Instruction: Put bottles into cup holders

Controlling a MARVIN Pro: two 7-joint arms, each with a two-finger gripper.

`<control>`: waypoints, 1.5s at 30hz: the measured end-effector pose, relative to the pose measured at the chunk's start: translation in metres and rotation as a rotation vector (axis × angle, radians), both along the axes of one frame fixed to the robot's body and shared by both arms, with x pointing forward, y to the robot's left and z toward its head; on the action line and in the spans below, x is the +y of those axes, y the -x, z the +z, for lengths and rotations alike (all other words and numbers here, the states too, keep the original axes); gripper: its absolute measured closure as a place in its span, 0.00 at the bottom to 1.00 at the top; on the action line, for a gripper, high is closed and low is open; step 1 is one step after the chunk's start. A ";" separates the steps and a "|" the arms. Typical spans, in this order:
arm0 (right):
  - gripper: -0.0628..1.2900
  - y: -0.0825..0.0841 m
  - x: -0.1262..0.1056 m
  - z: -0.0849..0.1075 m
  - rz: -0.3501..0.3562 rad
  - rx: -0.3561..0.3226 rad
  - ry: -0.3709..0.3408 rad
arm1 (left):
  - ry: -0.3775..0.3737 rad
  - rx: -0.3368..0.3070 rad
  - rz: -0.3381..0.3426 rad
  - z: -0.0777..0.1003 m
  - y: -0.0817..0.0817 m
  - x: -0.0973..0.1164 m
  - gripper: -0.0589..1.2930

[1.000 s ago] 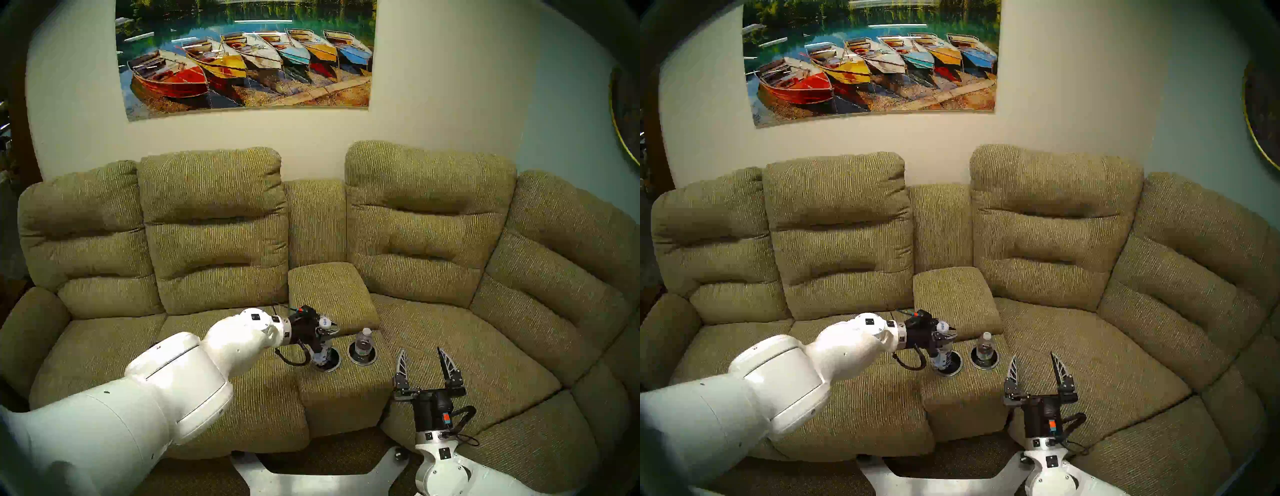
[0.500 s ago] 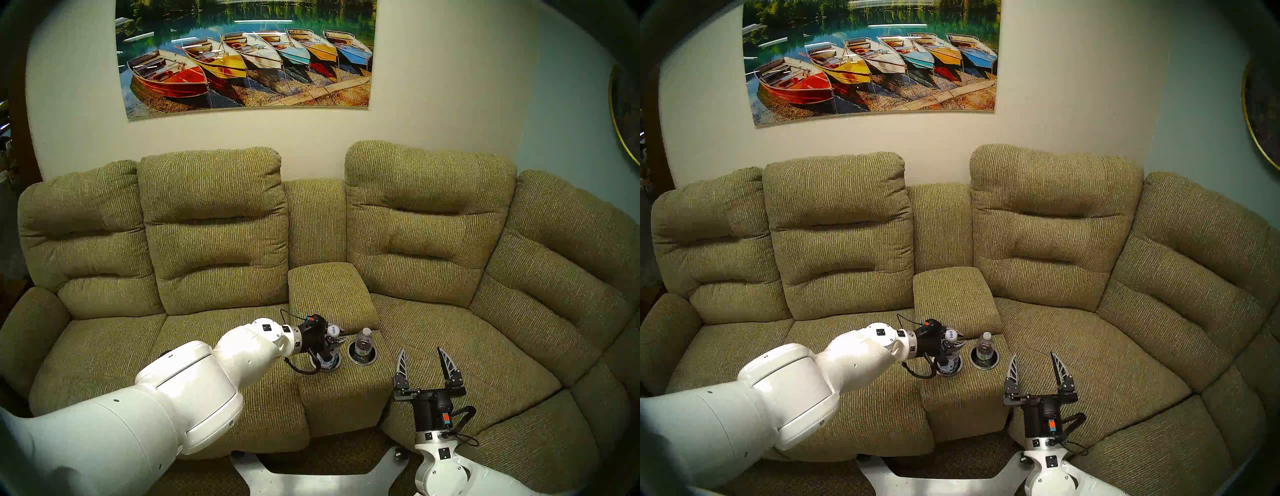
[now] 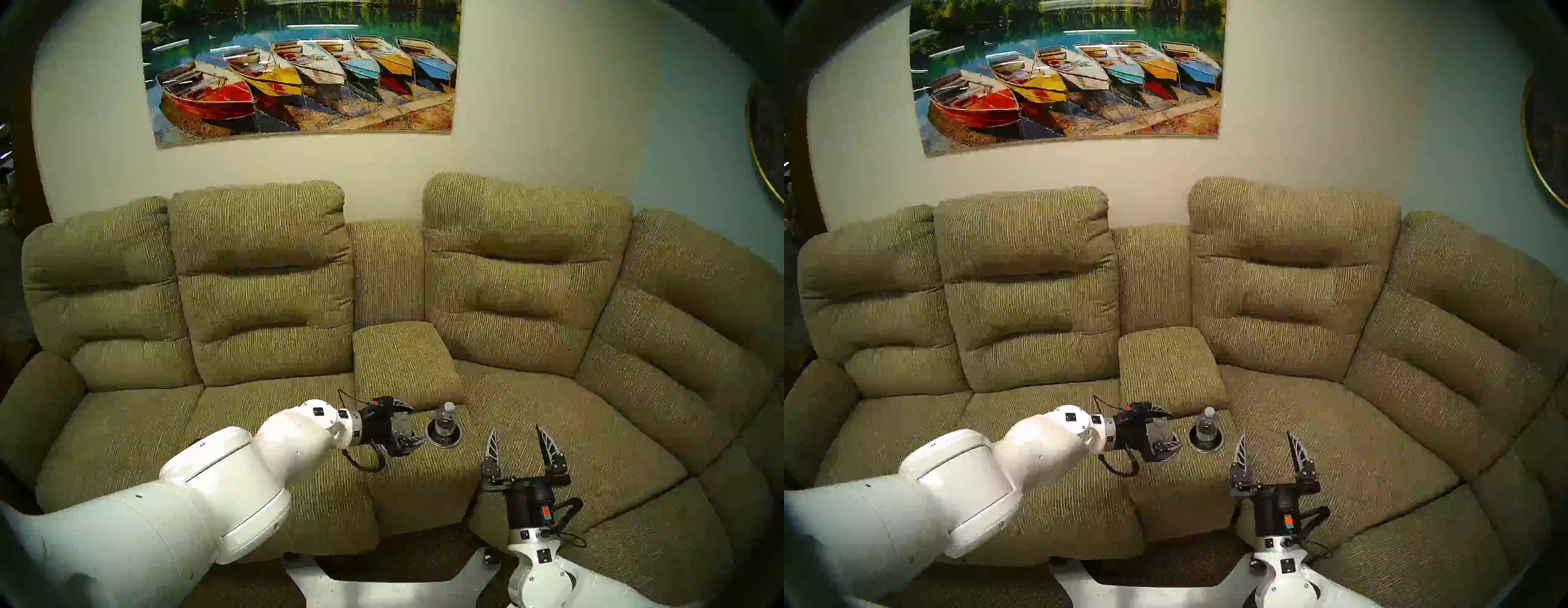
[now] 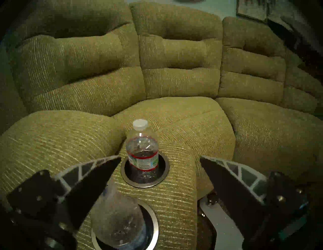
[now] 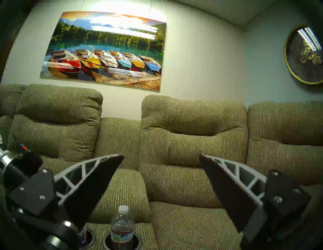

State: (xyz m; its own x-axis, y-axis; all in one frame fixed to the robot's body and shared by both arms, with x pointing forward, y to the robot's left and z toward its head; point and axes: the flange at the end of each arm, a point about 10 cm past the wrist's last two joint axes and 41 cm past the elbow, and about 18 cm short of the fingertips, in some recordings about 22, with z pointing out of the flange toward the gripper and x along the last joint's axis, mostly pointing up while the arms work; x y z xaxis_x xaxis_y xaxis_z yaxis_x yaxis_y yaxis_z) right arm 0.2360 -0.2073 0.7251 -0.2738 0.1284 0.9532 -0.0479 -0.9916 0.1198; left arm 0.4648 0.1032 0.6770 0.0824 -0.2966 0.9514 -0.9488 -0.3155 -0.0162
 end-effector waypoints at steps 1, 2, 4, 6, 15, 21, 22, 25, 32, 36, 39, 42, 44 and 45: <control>0.06 0.000 0.000 0.000 0.000 0.000 0.000 | 0.014 -0.020 -0.019 0.005 -0.002 0.001 0.03; 0.06 0.000 0.000 0.000 0.001 0.000 0.000 | 0.034 -0.046 -0.042 0.012 -0.004 0.003 0.03; 0.06 0.000 0.000 0.000 0.001 0.000 0.000 | 0.058 -0.076 -0.069 0.019 -0.006 0.005 0.03; 0.06 0.000 0.000 0.000 0.001 -0.001 0.001 | 0.094 -0.116 -0.113 0.030 -0.008 0.009 0.03; 0.06 0.000 0.000 -0.001 0.000 -0.001 0.003 | 0.171 -0.082 -0.165 0.018 0.017 0.018 0.03; 0.06 0.000 0.000 -0.001 0.000 -0.001 0.005 | 0.209 -0.044 -0.150 0.001 0.039 0.018 0.03; 0.06 0.000 0.000 -0.001 -0.001 -0.001 0.005 | 0.215 -0.039 -0.148 -0.002 0.043 0.018 0.03; 0.06 0.000 0.000 -0.001 -0.001 -0.002 0.006 | 0.233 -0.029 -0.140 -0.008 0.051 0.019 0.03; 0.06 -0.001 0.000 -0.002 -0.002 -0.002 0.008 | 0.269 -0.034 -0.135 -0.013 0.065 0.017 0.03; 0.06 -0.001 0.000 -0.002 -0.003 -0.003 0.009 | 0.290 -0.050 -0.139 -0.010 0.070 0.015 0.03; 0.06 -0.001 0.000 -0.002 -0.003 -0.003 0.010 | 0.302 -0.062 -0.143 -0.008 0.072 0.013 0.03; 0.06 -0.001 0.000 -0.002 -0.003 -0.004 0.011 | 0.318 -0.077 -0.150 -0.005 0.075 0.012 0.03; 0.06 -0.001 0.000 -0.002 -0.003 -0.004 0.011 | 0.326 -0.085 -0.155 -0.003 0.077 0.012 0.03; 0.06 -0.001 0.000 -0.002 -0.003 -0.004 0.011 | 0.326 -0.085 -0.155 -0.003 0.077 0.012 0.03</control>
